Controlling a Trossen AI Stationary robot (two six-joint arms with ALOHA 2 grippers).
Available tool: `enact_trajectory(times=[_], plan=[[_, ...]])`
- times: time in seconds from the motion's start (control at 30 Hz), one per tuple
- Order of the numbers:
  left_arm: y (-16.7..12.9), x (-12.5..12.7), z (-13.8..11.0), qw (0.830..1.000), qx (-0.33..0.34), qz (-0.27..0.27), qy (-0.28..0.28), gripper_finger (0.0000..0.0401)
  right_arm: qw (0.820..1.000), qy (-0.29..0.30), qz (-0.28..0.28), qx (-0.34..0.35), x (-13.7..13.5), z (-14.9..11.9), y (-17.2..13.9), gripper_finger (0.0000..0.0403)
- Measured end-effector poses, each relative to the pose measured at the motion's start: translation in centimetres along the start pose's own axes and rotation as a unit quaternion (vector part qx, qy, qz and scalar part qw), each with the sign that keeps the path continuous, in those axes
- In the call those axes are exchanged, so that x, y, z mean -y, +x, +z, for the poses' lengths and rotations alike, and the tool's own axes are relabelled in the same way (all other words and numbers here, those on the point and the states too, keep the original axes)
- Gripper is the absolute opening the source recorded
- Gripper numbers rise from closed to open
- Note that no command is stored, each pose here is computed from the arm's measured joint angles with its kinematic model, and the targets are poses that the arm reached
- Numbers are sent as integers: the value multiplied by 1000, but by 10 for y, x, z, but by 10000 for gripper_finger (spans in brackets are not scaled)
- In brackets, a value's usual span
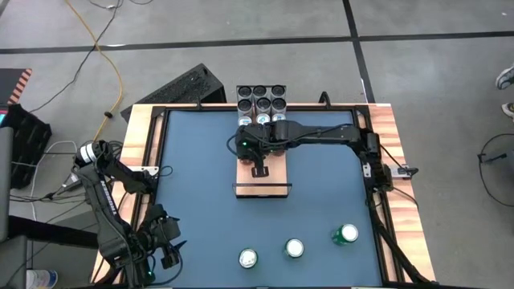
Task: Place canned beverage on shelf
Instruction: Put the red soda can on the shelf aligned with the other red soda cans
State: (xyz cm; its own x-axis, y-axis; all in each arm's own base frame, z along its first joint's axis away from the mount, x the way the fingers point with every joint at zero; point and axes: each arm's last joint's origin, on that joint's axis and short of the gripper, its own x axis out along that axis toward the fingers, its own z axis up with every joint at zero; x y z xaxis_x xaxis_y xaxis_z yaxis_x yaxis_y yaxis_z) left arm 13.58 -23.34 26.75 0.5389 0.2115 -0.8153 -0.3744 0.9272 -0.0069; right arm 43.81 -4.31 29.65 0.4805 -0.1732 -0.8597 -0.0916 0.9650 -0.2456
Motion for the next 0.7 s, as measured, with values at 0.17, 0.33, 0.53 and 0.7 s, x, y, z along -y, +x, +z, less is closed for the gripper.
enact_trajectory(times=[0.17,0.33,0.53,0.7], plan=[[0,-1,0,1000,0,4,3,330,1000,5,-4,1,6,-1,1,0],[0,-1,0,1000,1,5,1,330,1000,6,-12,15,10,1,1,0],[0,-1,0,1000,1,5,-3,330,1000,10,-16,25,13,2,1,0],[0,-1,0,1000,1,5,-5,330,1000,-1,-11,27,4,5,0,0]])
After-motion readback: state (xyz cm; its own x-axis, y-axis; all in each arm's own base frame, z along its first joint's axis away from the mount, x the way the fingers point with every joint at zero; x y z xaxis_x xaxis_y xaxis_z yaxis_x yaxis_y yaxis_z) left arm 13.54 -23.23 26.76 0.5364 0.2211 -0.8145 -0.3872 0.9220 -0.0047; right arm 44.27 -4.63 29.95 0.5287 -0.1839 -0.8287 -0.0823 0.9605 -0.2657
